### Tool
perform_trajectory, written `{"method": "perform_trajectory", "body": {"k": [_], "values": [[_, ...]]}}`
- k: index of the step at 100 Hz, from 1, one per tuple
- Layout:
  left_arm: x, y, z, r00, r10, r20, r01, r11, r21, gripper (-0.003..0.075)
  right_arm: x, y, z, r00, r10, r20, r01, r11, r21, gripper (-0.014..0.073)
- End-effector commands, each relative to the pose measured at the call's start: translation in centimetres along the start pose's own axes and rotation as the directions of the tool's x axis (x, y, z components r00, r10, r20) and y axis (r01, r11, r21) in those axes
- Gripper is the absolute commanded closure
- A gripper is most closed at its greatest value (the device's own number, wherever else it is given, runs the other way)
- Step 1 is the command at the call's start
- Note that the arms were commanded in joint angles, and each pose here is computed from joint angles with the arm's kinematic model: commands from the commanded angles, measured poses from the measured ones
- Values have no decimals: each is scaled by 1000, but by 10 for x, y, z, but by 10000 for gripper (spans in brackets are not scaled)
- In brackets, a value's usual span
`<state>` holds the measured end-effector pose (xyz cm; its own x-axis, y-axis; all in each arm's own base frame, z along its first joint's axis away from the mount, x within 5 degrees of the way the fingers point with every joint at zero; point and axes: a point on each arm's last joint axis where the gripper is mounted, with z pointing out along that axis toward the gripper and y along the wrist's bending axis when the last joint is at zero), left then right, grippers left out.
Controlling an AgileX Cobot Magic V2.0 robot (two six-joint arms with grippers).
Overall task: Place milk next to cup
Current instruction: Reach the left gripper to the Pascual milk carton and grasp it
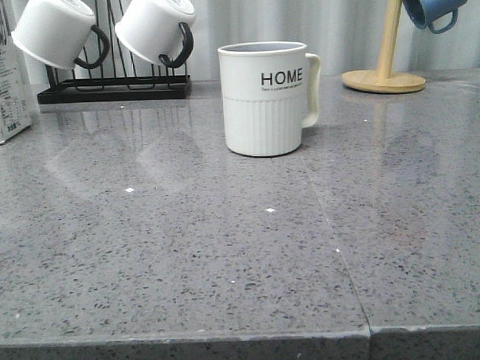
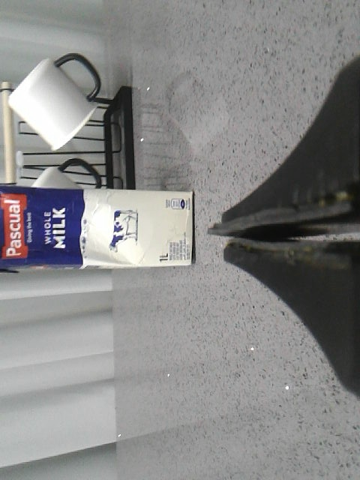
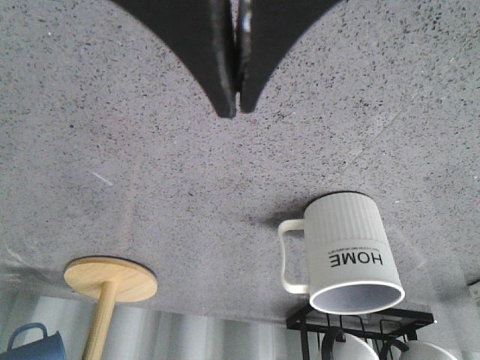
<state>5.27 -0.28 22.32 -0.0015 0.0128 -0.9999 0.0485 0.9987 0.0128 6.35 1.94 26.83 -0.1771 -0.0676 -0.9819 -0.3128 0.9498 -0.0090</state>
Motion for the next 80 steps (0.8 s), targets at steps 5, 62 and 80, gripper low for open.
{"method": "perform_trajectory", "body": {"k": [5, 62, 80], "values": [[-49, 1, 1, 999, -4, 53, 4, 1000, -2, 741, -13, 1, -2, 997, -2, 82, 2, 1000, -5, 661], [-121, 4, 109, 1000, -11, 13, 11, 1000, -14, 117, -13, 1, -2, 997, -2, 82, 2, 1000, -5, 661], [-118, 0, 141, 1000, -17, 0, 17, 1000, 2, 31, -13, 1, -2, 997, -2, 82, 2, 1000, -5, 661]]}}
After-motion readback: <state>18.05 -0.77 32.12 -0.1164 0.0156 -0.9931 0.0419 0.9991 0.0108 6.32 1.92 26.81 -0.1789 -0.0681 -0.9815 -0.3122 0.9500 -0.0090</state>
